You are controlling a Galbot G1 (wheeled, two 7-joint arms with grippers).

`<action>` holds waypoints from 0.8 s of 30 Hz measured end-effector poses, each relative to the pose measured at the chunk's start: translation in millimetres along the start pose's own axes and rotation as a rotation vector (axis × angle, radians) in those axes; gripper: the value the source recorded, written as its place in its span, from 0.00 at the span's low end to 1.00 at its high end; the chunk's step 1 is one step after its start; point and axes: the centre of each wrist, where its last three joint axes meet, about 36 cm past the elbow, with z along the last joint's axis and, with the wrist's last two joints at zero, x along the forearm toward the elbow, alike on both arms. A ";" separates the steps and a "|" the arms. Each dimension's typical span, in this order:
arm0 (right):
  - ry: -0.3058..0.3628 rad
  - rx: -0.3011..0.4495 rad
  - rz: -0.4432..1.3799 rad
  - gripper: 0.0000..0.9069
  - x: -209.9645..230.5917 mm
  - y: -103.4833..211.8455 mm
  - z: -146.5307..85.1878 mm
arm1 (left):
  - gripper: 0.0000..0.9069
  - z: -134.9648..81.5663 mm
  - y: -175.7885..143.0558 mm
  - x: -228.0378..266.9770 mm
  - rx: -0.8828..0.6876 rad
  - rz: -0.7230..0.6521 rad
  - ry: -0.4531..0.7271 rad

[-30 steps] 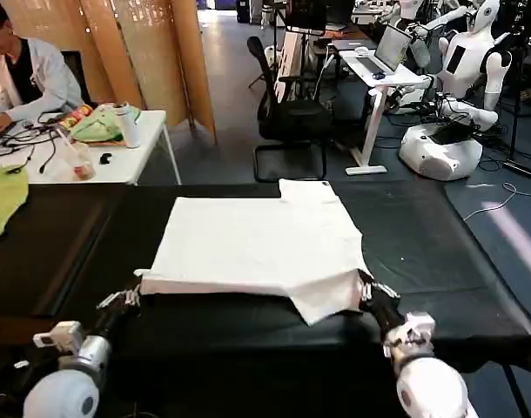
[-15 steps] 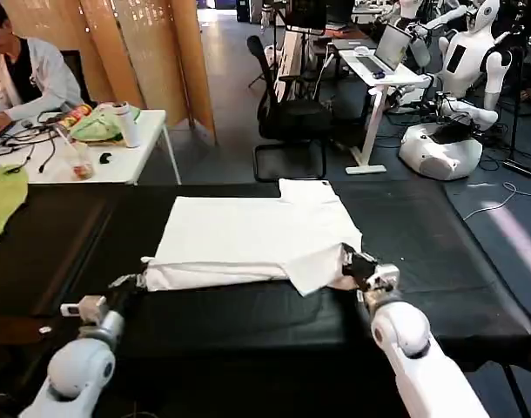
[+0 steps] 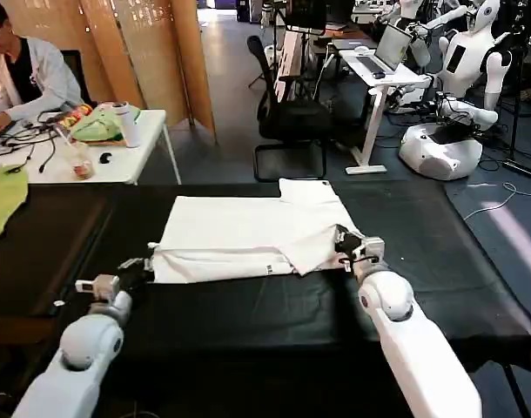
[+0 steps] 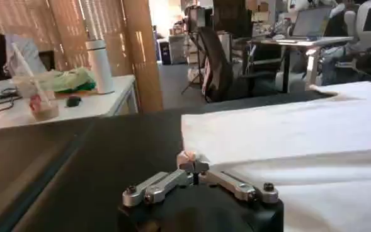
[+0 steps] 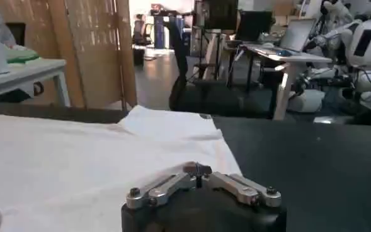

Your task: Fold and organize the clothes.

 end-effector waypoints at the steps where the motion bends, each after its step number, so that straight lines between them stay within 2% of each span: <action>1: 0.012 -0.009 -0.006 0.00 1.8 -0.5 -0.4 | 0.00 -1.0 -1.3 -1.1 -0.001 0.004 -0.002; 2: 0.023 -0.013 -0.012 0.01 3.7 -1.3 -0.9 | 0.80 -1.8 -2.1 -2.1 -0.002 0.006 -0.003; 3: 0.031 -0.017 -0.019 0.97 6.2 -2.5 -1.6 | 0.97 -2.2 -3.0 -2.9 -0.003 0.008 -0.004; 7: 0.047 -0.024 -0.044 0.97 25.2 -6.7 -8.4 | 0.97 -2.8 -5.4 -3.7 -0.003 0.004 0.011; 12: 0.039 0.006 -0.050 0.97 64.9 -12.3 -14.2 | 0.97 -3.1 -4.6 4.1 0.006 0.003 0.027; 18: 0.042 0.087 -0.075 0.97 114.2 -18.5 -4.8 | 0.97 1.4 -5.0 27.5 0.059 0.014 0.066; 23: 0.060 0.138 -0.088 0.97 128.1 -17.2 4.1 | 0.97 4.6 -8.6 54.6 0.153 0.051 0.107; 24: 0.061 0.144 -0.087 0.94 128.5 -16.9 4.9 | 0.97 5.2 -8.3 57.2 0.170 0.054 0.112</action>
